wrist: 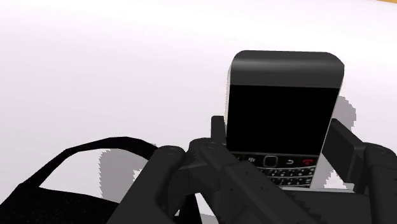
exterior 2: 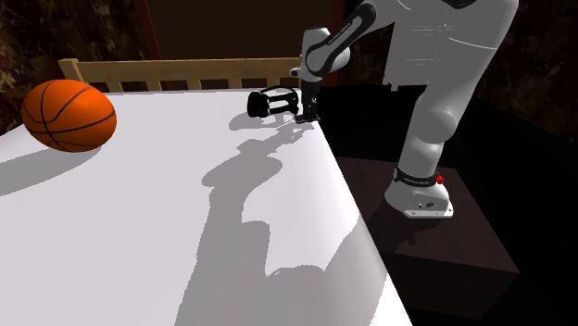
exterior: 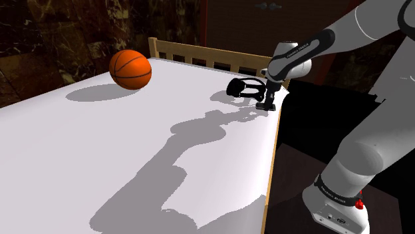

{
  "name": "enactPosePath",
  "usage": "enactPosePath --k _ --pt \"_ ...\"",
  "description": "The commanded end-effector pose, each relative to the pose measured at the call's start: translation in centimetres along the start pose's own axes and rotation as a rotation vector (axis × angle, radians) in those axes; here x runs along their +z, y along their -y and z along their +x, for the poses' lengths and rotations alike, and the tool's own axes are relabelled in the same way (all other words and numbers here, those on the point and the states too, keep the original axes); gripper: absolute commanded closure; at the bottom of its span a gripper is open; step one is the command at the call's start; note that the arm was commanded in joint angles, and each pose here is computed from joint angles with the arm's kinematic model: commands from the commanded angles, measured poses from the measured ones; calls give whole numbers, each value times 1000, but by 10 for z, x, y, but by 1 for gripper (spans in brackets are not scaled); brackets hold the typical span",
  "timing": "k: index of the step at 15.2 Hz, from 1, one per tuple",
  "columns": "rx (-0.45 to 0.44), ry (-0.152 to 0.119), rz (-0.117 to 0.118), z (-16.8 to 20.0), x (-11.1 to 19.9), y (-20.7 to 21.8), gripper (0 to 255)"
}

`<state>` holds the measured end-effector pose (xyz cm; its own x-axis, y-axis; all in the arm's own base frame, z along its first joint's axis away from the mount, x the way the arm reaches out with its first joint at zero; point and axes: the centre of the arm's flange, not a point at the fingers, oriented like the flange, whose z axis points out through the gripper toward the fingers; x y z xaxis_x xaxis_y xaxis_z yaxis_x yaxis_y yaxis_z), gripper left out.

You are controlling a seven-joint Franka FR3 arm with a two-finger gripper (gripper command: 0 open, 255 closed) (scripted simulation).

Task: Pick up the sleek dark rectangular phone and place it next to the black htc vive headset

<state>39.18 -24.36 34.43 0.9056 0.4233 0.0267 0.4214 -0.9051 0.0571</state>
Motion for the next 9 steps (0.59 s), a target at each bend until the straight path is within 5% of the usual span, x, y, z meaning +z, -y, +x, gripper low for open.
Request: enactPosePath --k 1,5,6,9 --pt "0 0 0 0 1 0 255" --pt "0 0 0 0 1 0 255" --pt "0 0 0 0 1 0 0" --pt "0 0 0 0 1 0 0"
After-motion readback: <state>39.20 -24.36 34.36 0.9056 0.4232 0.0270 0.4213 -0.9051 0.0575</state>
